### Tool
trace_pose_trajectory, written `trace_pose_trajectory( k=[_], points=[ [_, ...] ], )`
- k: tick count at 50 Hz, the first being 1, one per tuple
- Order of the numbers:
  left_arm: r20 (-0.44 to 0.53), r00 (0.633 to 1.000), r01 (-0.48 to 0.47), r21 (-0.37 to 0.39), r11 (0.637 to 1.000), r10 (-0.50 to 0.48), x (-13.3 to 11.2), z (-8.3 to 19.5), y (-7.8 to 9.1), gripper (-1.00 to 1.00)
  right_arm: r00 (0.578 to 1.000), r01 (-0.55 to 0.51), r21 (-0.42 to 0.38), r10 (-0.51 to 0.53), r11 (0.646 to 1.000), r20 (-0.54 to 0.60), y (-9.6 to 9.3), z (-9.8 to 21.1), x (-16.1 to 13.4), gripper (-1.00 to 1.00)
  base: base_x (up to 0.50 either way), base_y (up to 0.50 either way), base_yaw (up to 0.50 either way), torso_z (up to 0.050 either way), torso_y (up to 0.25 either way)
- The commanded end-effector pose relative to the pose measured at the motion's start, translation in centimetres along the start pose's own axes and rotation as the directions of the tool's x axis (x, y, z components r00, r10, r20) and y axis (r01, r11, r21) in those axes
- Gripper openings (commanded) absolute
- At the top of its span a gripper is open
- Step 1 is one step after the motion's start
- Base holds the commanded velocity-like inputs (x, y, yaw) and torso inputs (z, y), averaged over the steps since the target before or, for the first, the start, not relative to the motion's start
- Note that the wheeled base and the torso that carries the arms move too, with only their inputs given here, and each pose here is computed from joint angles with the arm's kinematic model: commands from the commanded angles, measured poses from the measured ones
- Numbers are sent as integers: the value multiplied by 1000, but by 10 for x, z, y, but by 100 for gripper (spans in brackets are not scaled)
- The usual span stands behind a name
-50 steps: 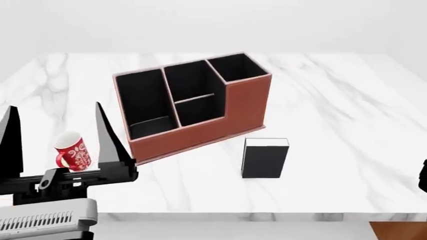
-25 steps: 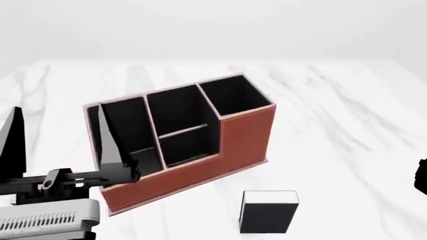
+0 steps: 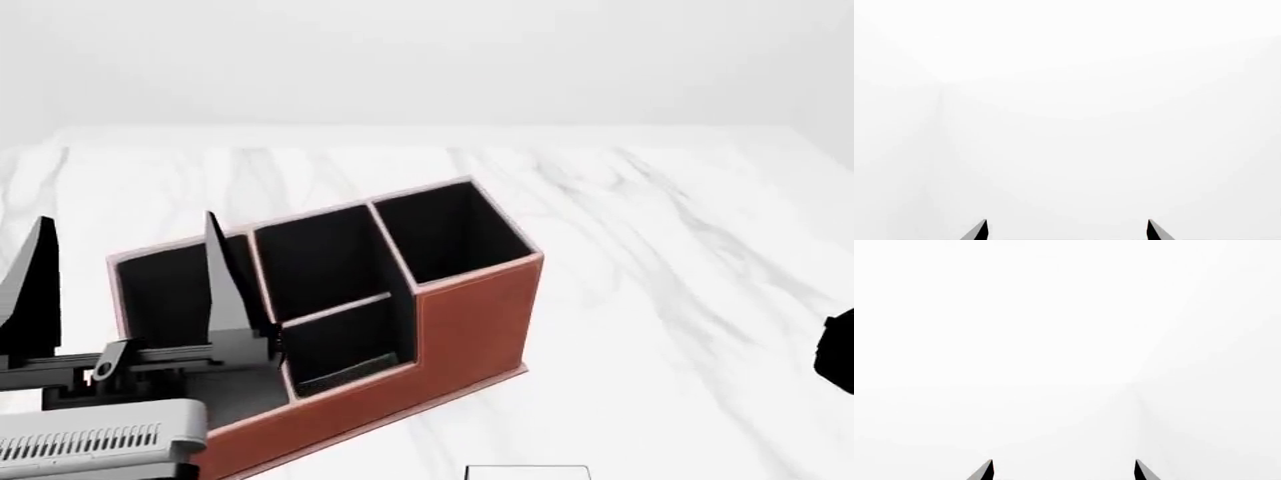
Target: Pick up the book and place it in the back compartment of the caddy.
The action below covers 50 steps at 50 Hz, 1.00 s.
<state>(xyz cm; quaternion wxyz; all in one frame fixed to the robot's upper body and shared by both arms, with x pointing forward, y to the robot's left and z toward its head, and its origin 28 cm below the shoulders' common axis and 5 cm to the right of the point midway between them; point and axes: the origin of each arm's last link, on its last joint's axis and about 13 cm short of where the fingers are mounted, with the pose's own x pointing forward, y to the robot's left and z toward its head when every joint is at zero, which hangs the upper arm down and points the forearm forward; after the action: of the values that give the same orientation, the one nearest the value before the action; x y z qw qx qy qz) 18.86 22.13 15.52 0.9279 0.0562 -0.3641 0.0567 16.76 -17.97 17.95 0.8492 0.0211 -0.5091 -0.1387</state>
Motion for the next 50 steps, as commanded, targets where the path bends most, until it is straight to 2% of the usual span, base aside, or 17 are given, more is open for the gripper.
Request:
trace_pose_trajectory(
  k=[1, 11, 19, 22, 24, 27, 29, 32, 39, 40, 41, 43, 44, 47, 48, 49, 50],
  points=[
    [-4, 1000, -5, 1, 1000, 5, 0, -1, 2, 100, 1000, -12, -30, 12, 999, 7, 0, 1, -1, 100, 0, 0, 0, 0, 0],
    [-31, 999, 22, -15, 1000, -23, -1, -1, -1, 100, 1000, -11, -30, 11, 999, 16, 0, 2, 0, 100, 0, 0, 0, 0, 0],
    [-111, 982, 129, -181, 975, -150, 3, 8, -16, 100, 1000, -13, -27, 14, 1000, 18, 0, 2, 0, 100, 0, 0, 0, 0, 0],
    [-130, 974, 155, -207, 966, -184, 4, 9, -20, 100, 1000, -14, -26, 15, 1000, 16, 0, 2, -1, 100, 0, 0, 0, 0, 0],
    [-158, 948, 226, -279, 933, -277, 8, 11, -30, 100, 1000, -17, -27, 17, 999, 12, 0, 1, -1, 100, 0, 0, 0, 0, 0],
    [-156, 914, 312, -315, 896, -373, 12, 16, -36, 100, 1000, -20, -25, 20, 999, 9, 1, 0, -1, 100, 0, 0, 0, 0, 0],
    [-169, 870, 394, -326, 859, -463, 18, 19, -42, 100, 1000, -22, -23, 22, 999, 5, 1, 0, -2, 100, 0, 0, 0, 0, 0],
    [-170, 836, 449, -337, 828, -522, 21, 22, -46, 100, 1000, -23, -22, 23, 1000, 4, 1, -1, -2, 100, 0, 0, 0, 0, 0],
    [-200, 697, 582, -403, 706, -689, 26, 22, -55, 100, 1000, -24, -20, 24, 999, 0, 2, -1, -2, 100, 0, 0, 0, 0, 0],
    [-212, 687, 598, -380, 706, -696, 27, 20, -56, 100, 1000, -24, -20, 24, 999, 0, 2, -1, -2, 100, 0, 0, 0, 0, 0],
    [-196, 670, 611, -403, 682, -716, 29, 21, -57, 100, 1000, -25, -20, 25, 1000, -1, 2, -1, -2, 100, 0, 0, 0, 0, 0],
    [-200, 672, 611, -395, 686, -714, 32, 23, -57, 100, 1000, -24, -19, 24, 1000, -3, 2, -2, -2, 100, 0, 0, 0, 0, 0],
    [-188, 655, 630, -401, 665, -732, 32, 23, -57, 100, 1000, -25, -19, 25, 1000, -5, 2, -2, -3, 100, 0, 0, 0, 0, 0],
    [-164, 547, 732, -382, 564, -821, 30, 27, -57, 100, 1000, -26, -18, 26, 999, -8, 3, -3, -3, 100, 0, 0, 0, 0, 0],
    [-169, 522, 737, -402, 542, -836, 29, 28, -57, 100, 1000, -27, -18, 27, 999, -8, 3, -3, -3, 100, 0, 0, 0, 0, 0],
    [-165, 473, 763, -415, 496, -865, 29, 31, -57, 100, 1000, -27, -18, 27, 999, -8, 3, -3, -3, 100, 0, 0, 0, 0, 0],
    [-165, 473, 763, -415, 496, -865, 29, 32, -57, 100, 1000, -27, -18, 27, 999, -7, 3, -3, -3, 100, 0, 0, 0, 0, 0]
  ],
)
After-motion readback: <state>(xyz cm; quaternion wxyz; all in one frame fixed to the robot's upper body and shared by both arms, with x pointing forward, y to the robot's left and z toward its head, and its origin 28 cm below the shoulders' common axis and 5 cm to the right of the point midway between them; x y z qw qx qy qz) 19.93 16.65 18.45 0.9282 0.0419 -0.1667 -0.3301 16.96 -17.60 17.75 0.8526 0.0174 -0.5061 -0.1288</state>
